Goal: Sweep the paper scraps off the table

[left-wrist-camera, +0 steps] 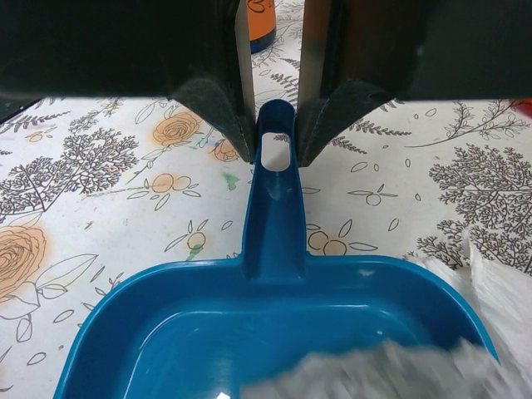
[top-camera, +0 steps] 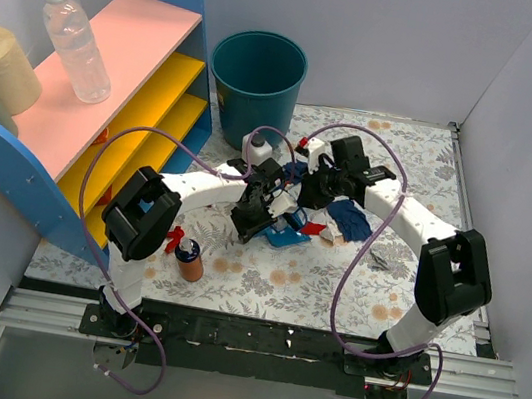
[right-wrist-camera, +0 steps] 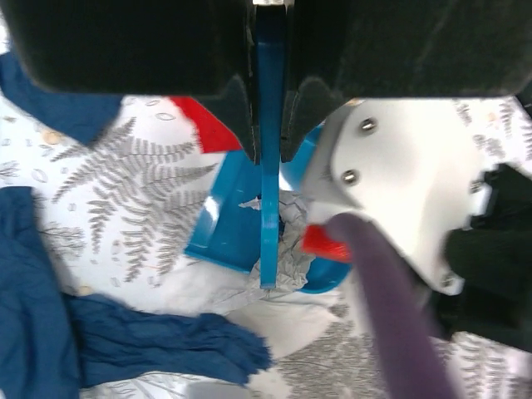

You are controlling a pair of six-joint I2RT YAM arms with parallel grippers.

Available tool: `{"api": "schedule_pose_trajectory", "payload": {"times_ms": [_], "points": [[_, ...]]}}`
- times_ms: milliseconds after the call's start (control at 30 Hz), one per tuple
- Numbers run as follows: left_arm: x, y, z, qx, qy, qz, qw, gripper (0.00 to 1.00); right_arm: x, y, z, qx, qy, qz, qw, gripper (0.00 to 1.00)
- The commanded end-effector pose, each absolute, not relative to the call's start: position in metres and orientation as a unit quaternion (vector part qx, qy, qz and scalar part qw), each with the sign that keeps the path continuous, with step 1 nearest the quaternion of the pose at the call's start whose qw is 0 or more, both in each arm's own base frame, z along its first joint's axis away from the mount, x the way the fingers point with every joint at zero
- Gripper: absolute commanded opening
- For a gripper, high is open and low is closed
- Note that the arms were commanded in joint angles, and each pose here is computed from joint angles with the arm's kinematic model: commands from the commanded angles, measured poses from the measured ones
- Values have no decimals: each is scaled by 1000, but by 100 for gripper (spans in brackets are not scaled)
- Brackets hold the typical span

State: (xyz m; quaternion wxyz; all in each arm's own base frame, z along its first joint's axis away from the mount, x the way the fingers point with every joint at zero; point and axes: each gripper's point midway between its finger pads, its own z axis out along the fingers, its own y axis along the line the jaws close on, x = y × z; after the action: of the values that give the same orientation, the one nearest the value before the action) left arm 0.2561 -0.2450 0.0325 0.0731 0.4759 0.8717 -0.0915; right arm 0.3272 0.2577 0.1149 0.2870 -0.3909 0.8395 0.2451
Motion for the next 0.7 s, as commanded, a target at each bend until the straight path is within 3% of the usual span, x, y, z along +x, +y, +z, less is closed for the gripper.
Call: {"api": "schedule_pose_trajectory", "payload": {"times_ms": [0, 333, 500, 667], "points": [[266, -253, 45, 471, 870, -103, 102, 0, 300, 268, 149, -379, 823, 314, 285, 1], [254, -235, 64, 495, 859, -87, 98, 0, 338, 200, 198, -372, 833, 136, 386, 1], [249, -230, 71, 534, 839, -87, 63, 0, 332, 155, 185, -344, 856, 35, 384, 1], [257, -232, 70, 549, 831, -68, 61, 0, 308, 145, 158, -334, 872, 44, 355, 1]]}}
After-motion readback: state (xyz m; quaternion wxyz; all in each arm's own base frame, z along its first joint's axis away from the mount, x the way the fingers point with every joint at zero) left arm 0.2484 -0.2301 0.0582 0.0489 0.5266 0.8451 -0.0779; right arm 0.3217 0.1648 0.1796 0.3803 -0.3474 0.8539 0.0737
